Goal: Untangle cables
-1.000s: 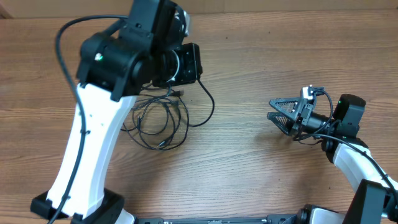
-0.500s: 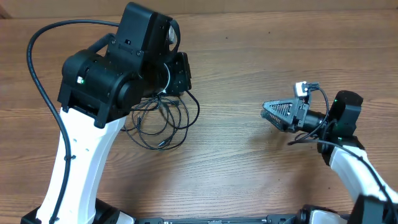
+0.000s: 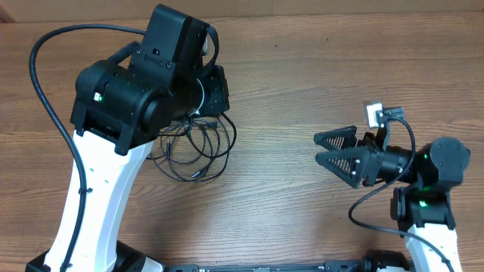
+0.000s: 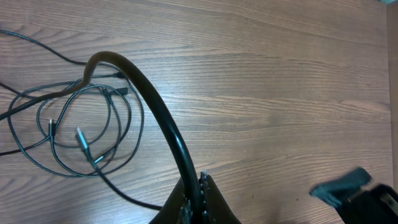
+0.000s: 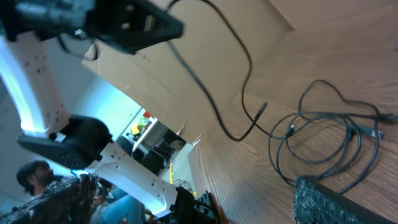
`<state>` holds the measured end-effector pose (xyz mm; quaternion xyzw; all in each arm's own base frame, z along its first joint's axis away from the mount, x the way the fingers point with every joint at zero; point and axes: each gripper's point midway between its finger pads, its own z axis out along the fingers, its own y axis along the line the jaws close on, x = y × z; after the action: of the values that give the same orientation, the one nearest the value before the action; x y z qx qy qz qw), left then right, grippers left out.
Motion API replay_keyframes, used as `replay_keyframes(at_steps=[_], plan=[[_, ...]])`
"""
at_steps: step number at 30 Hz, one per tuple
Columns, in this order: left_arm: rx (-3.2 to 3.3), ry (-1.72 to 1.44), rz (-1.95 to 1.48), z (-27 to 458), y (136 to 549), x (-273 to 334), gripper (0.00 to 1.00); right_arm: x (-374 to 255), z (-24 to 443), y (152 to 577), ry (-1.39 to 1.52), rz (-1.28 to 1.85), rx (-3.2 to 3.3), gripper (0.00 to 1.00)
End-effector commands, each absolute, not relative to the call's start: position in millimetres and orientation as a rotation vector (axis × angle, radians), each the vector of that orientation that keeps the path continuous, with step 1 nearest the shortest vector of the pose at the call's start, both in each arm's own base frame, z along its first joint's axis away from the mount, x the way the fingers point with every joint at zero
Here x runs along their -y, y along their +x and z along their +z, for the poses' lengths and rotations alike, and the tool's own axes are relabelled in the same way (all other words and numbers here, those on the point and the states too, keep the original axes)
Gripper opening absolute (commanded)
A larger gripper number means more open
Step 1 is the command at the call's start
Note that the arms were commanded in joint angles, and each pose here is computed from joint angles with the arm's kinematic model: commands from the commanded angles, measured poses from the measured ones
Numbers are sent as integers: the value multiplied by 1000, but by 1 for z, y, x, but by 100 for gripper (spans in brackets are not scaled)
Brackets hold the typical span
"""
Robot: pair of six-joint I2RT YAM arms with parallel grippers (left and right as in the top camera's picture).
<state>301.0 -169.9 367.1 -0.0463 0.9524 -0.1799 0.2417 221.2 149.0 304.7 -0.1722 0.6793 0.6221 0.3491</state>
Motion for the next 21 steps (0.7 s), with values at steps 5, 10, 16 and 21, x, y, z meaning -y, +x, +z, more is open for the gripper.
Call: replay_keyframes(at_steps=[5,10,16,21], plan=[[-2598,-142,-475,368,302,168,4,-138,311,249,21,1707,-1832,100],[-2602,-143,-475,368,302,168,4,-99,304,308,604,1643,-1705,90],[-2619,-148,-454,365,299,165,5,-107,335,299,139,1418,-1588,100],[-2606,-243,-427,364,303,160,4,-134,327,280,-260,1257,-1575,100]])
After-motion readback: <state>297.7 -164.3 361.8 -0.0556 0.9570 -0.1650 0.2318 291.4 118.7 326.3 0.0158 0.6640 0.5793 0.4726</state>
